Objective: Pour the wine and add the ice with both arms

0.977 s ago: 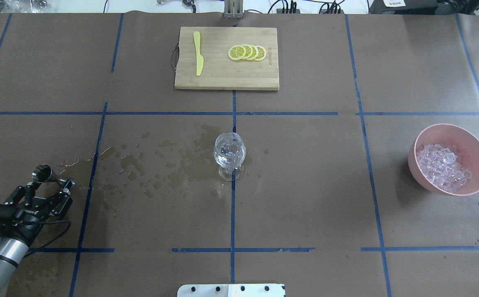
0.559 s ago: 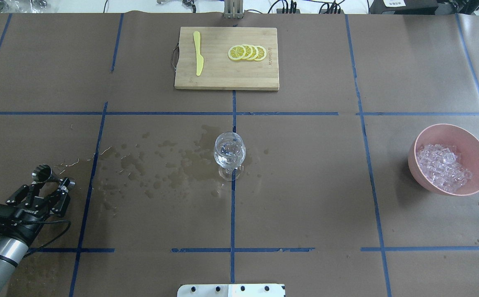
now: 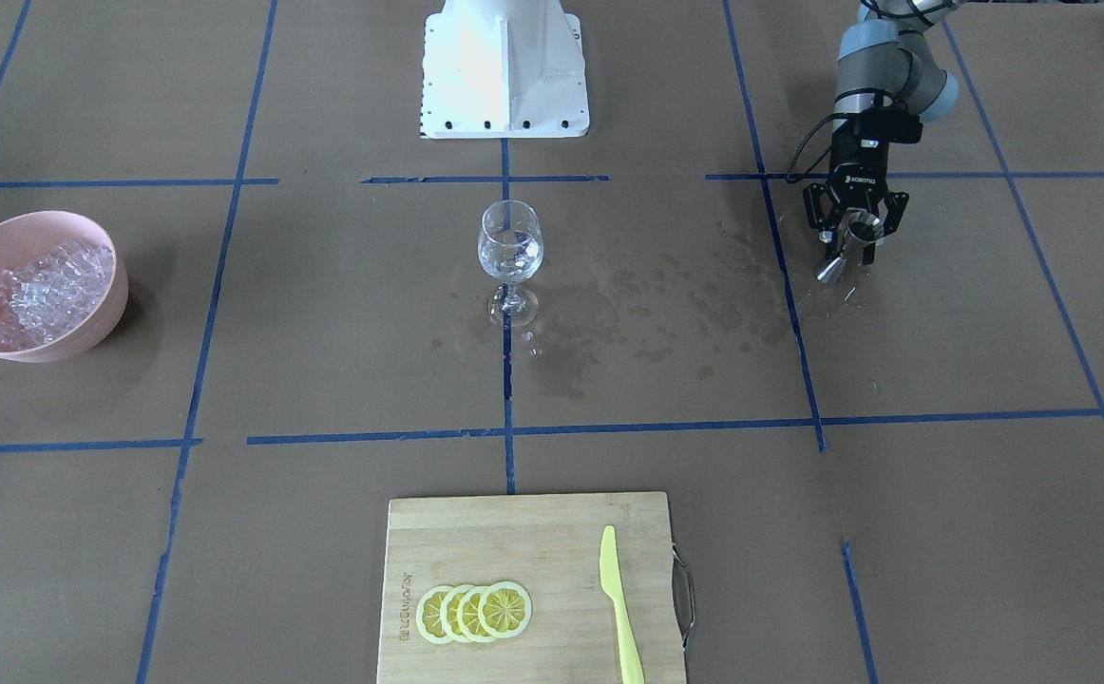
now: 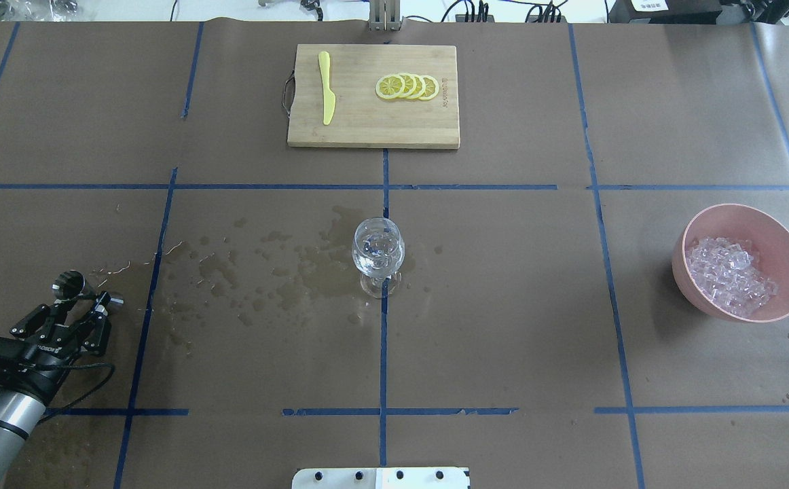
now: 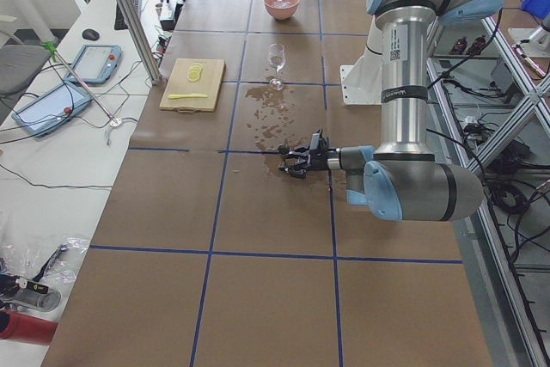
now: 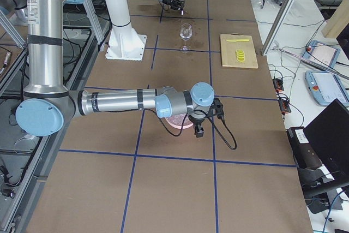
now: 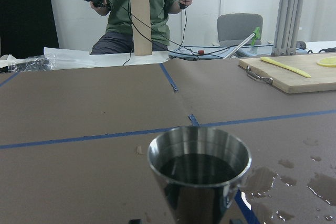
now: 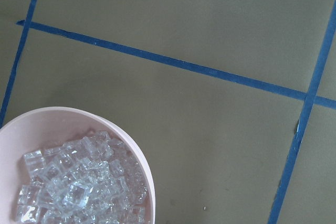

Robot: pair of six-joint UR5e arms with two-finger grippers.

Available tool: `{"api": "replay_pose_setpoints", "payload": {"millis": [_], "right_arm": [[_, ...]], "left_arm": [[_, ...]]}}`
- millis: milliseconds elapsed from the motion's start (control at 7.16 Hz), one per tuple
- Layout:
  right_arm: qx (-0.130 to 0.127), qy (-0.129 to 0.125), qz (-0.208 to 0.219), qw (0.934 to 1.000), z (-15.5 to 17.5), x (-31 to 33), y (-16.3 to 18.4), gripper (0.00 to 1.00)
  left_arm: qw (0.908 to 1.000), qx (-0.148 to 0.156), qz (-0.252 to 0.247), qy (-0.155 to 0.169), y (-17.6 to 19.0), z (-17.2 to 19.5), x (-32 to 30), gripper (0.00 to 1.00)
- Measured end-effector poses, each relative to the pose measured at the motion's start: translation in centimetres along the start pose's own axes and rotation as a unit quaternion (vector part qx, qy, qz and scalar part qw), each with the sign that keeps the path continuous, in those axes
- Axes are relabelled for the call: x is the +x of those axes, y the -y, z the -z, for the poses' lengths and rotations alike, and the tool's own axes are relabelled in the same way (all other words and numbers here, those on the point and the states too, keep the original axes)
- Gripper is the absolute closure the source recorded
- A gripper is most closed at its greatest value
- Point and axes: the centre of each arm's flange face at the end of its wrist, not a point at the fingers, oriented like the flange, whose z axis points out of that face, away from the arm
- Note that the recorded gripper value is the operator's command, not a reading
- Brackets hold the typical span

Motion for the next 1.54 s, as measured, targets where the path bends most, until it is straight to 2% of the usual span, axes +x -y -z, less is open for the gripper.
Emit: {"api": "replay_pose_setpoints", "payload": {"millis": [140, 698, 977, 1257, 1536], "right_arm": [[0.000, 0.000, 0.000, 1.0000, 0.0, 0.0, 0.0, 0.00], [0.000, 0.000, 0.001, 1.0000, 0.0, -0.1, 0.1, 0.00], [0.002, 0.000, 0.002, 1.0000, 0.1, -0.2, 0.2, 0.00], [0.002, 0.000, 0.003, 1.0000, 0.2, -0.2, 0.3, 0.00], [0.002, 0.000, 0.003, 1.0000, 0.2, -0.2, 0.3, 0.00]], "left_arm": [[1.0000, 0.001, 0.003, -0.001, 0.1, 0.0, 0.2, 1.00], [0.9995, 0.009, 0.027, -0.011, 1.0, 0.2, 0.1, 1.00], [0.9995, 0.022, 0.008, -0.022, 3.6, 0.4, 1.7, 1.00], [0.9981, 0.050, -0.002, -0.036, 6.9, -0.2, 5.9, 1.00], [0.9960, 0.076, 0.003, -0.047, 9.3, -1.7, 13.3, 1.00]]}}
